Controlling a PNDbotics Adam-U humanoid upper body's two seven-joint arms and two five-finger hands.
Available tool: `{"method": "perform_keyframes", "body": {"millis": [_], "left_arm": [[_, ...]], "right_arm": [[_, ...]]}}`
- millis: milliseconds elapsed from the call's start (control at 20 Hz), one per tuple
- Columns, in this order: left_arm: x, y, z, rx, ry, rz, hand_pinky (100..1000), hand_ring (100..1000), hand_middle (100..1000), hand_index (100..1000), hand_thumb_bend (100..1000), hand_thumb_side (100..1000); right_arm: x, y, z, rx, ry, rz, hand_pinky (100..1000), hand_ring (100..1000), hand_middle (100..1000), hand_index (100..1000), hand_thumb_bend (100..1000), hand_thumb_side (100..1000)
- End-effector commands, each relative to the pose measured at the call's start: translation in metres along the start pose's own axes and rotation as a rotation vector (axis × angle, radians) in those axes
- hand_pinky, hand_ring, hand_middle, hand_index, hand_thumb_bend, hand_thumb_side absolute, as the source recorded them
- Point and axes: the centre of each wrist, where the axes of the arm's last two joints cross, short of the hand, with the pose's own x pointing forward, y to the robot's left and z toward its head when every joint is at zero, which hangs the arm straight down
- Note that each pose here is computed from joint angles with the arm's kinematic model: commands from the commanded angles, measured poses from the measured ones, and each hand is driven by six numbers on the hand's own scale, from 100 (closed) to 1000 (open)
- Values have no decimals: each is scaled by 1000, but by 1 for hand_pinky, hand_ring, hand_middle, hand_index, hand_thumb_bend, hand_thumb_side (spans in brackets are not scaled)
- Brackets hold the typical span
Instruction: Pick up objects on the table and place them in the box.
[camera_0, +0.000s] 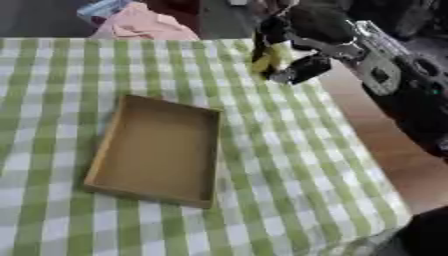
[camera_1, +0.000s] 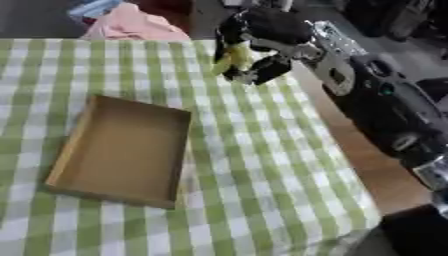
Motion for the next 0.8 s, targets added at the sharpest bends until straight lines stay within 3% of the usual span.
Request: {"method": "perform_keyframes", "body": {"millis": [50, 550, 800], "left_arm": [[8, -5, -9, -22, -46, -5, 598, 752, 761, 600, 120, 559], [9, -9, -14, -24, -85, -3, 603, 749, 756, 611, 153, 513], [9, -11, -16, -20, -95, 3, 603, 749, 757, 611, 152, 517]], "right_arm": [[2, -9, -9, 21, -38, 17, 386, 509, 482, 603, 100, 100], [14, 10, -36, 77, -95, -18, 384, 514, 483, 605, 100, 100], [19, 10, -49, 82, -93, 18, 393, 527, 487, 610, 100, 100]]}}
